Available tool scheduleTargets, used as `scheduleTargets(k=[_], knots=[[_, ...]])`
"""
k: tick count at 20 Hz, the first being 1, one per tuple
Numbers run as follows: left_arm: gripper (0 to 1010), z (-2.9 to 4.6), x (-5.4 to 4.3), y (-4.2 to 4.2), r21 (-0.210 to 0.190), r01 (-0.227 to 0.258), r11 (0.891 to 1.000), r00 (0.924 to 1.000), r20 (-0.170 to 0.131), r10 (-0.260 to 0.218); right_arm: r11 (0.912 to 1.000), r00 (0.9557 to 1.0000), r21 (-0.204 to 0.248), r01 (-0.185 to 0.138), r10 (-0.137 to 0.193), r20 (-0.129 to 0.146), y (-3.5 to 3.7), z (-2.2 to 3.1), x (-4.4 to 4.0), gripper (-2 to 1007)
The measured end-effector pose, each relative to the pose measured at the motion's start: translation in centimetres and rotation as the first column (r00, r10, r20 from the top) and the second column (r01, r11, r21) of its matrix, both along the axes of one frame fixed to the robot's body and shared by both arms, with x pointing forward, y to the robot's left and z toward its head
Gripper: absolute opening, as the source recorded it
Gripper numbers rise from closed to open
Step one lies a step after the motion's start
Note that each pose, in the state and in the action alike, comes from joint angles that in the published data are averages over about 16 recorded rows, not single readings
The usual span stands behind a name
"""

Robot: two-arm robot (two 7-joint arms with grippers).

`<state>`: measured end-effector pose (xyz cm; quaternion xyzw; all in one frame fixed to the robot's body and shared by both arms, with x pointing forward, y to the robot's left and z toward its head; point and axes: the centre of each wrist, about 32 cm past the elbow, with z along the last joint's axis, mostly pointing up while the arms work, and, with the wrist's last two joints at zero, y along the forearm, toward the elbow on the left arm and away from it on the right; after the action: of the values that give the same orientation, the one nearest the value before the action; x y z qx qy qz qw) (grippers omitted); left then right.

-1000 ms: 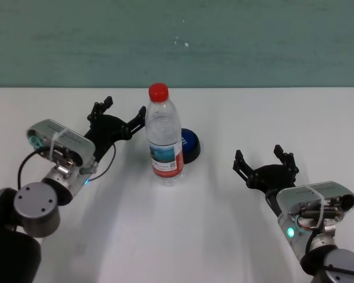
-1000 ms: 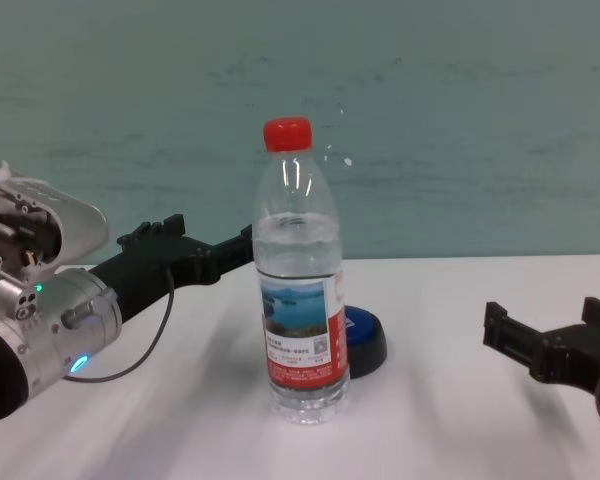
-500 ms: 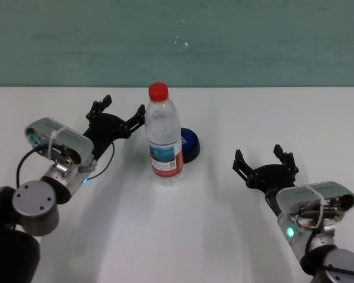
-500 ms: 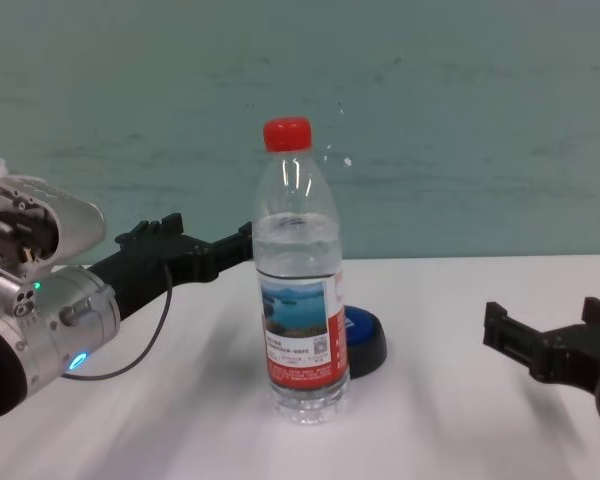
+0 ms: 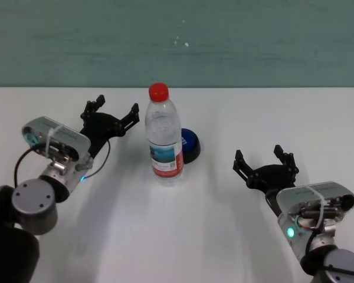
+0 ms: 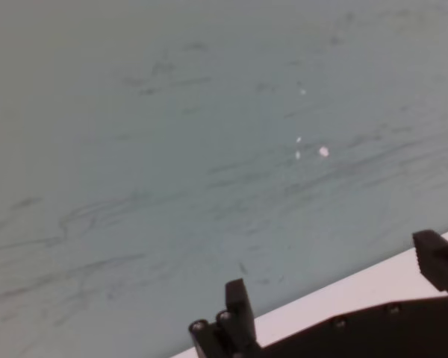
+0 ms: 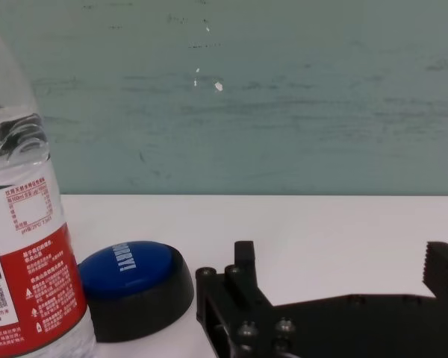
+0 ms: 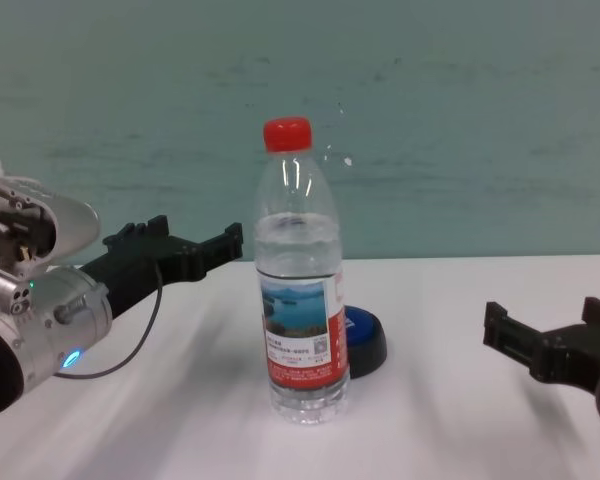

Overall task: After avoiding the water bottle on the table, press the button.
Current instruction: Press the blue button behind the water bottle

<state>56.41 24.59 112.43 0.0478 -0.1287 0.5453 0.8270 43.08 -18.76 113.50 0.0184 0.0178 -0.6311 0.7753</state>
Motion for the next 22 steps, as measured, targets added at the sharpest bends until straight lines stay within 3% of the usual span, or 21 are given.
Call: scheduleTargets(k=[11,22], knots=[[1010,0.45,-0.11,1.33,-0.024,-0.057,0.998,0.9983,-0.011,0.056,1.0000,1.0000,0.000,0.000,0.000,0.000,0.00,0.00,0.00,1004],[1010,1.42,-2.07,3.56,-0.079,-0.118,0.990,0.9929,-0.024,0.116,1.0000,1.0000,0.000,0.000,0.000,0.000,0.00,0.00,0.00,1004]])
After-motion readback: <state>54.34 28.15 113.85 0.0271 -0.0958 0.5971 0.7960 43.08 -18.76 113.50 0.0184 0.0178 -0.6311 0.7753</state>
